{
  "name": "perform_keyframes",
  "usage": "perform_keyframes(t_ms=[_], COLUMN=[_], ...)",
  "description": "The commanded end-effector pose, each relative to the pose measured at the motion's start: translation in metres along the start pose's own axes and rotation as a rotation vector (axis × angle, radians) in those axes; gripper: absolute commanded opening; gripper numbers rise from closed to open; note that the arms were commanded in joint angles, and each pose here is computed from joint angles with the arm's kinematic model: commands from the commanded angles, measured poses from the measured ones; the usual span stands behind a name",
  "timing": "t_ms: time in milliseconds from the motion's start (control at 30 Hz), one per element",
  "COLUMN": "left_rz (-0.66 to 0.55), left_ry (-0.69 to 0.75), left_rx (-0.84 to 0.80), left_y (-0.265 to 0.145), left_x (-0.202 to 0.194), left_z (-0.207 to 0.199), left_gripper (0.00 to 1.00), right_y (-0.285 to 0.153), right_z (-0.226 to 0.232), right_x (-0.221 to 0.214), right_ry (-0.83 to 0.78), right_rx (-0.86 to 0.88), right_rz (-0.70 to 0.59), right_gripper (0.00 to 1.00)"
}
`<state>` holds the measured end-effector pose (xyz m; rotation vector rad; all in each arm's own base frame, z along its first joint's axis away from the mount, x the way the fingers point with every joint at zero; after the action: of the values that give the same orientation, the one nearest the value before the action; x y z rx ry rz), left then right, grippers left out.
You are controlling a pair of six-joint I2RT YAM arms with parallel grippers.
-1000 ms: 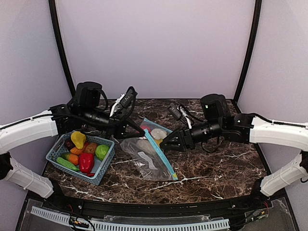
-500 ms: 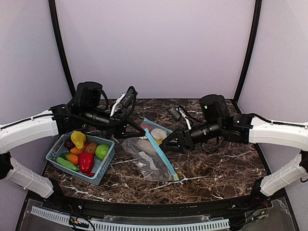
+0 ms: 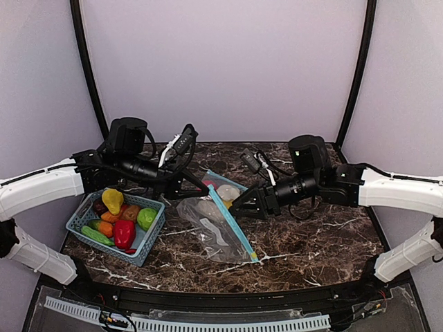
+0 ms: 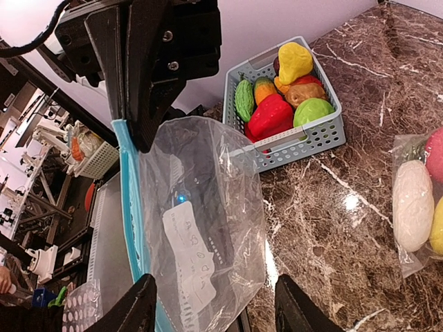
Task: Place the food in the zip-top bag and seal the zipper
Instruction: Pass from the left arm to the right
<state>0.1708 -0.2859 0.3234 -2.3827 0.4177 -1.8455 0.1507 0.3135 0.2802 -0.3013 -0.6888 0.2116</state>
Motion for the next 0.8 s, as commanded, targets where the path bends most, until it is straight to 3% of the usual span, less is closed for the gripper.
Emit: perform_keyframes(t_ms=[0, 767], left_rz=[-0.019, -0.020], left_ry=[0.029, 0.032], left_rx=[-0.012, -0.008], left_y=[-0.0011, -0.0017], left_x=[0.0084, 0.0078], left_z=[-0.0043, -0.0045], left_gripper=[0.01, 0.01], right_y=[-0.0024, 0.0003], right_z=[0.0108, 0.0089], right_x=[0.0010, -0.0009], right_ry=[-0.026, -0.008], right_rx=[0.048, 0.064], right_rz=[-0.017, -0.010], right_gripper=[0.57, 0.62])
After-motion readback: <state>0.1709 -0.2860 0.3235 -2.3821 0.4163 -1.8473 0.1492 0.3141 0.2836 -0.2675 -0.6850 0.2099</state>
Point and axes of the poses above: each gripper's point midway between its finger pads, its own y axis out along the fingers, its own z axis along the line the jaws close on, x = y × z, the point moved 7 cm from there along -y, back along the fingers, and after that the axes turned 14 degrees about y, right-handed, at the moved point
